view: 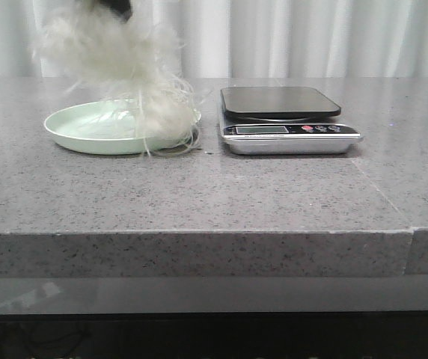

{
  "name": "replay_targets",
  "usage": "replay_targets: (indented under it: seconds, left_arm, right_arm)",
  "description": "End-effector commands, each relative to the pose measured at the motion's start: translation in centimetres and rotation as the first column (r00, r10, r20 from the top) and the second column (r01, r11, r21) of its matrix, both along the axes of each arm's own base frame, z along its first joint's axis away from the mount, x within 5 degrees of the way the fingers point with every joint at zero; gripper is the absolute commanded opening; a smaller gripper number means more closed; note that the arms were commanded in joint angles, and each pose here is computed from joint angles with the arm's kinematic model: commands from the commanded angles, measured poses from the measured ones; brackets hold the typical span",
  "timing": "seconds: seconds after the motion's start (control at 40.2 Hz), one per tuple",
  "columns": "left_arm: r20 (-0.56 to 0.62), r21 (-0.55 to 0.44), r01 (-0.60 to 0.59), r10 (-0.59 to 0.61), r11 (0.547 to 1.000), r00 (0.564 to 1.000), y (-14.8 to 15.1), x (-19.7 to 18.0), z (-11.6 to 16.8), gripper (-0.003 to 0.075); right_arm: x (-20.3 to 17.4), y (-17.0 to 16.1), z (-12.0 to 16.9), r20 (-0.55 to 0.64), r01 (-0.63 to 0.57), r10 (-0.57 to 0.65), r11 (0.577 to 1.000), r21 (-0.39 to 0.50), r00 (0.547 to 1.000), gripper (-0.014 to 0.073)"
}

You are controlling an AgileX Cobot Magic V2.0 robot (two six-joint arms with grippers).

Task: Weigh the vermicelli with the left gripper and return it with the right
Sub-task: 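Lift the vermicelli with the left gripper and carry it over the scale, then lower the vermicelli onto the scale, open the left gripper, withdraw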

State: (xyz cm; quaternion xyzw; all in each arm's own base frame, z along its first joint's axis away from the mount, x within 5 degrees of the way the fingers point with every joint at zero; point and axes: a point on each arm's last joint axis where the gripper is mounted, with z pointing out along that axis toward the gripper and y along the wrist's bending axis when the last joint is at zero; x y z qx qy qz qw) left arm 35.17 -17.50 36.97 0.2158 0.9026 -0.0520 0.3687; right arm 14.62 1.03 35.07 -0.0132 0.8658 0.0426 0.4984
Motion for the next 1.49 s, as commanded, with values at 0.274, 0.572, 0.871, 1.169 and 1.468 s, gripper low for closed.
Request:
replay_targets:
  seconds: [0.274,0.572,0.871,1.169,1.468]
  left_arm:
    - [0.464,-0.231,0.197,-0.070,0.953,0.883,-3.6,-3.1,10.5,0.0156]
    - [0.572,-0.281,0.305,-0.096,0.910,0.814,-7.2,-3.2,11.9,0.0156]
    - [0.515,-0.256,0.320,-0.151,0.912,0.844,-10.9,-0.9,8.0,0.0157]
    - [0.371,-0.270,0.291,-0.180,0.918,0.911,-13.6,1.9,1.7,0.0179]
    - [0.278,-0.244,0.270,-0.199,0.932,0.940,-14.3,2.5,-1.0,0.0455]
  right_arm:
    - [0.3,-0.1,1.5,0.090,0.009,-0.009,1.000,-0.002,0.996,0.0598]
    - [0.3,-0.1,1.5,0.090,0.009,-0.009,1.000,-0.002,0.996,0.0598]
    - [0.3,-0.1,1.5,0.090,0.009,-0.009,1.000,-0.002,0.996,0.0598]
    - [0.3,-0.1,1.5,0.090,0.009,-0.009,1.000,-0.002,0.996,0.0598]
    - [0.3,-0.1,1.5,0.090,0.009,-0.009,1.000,-0.002,0.996,0.0598]
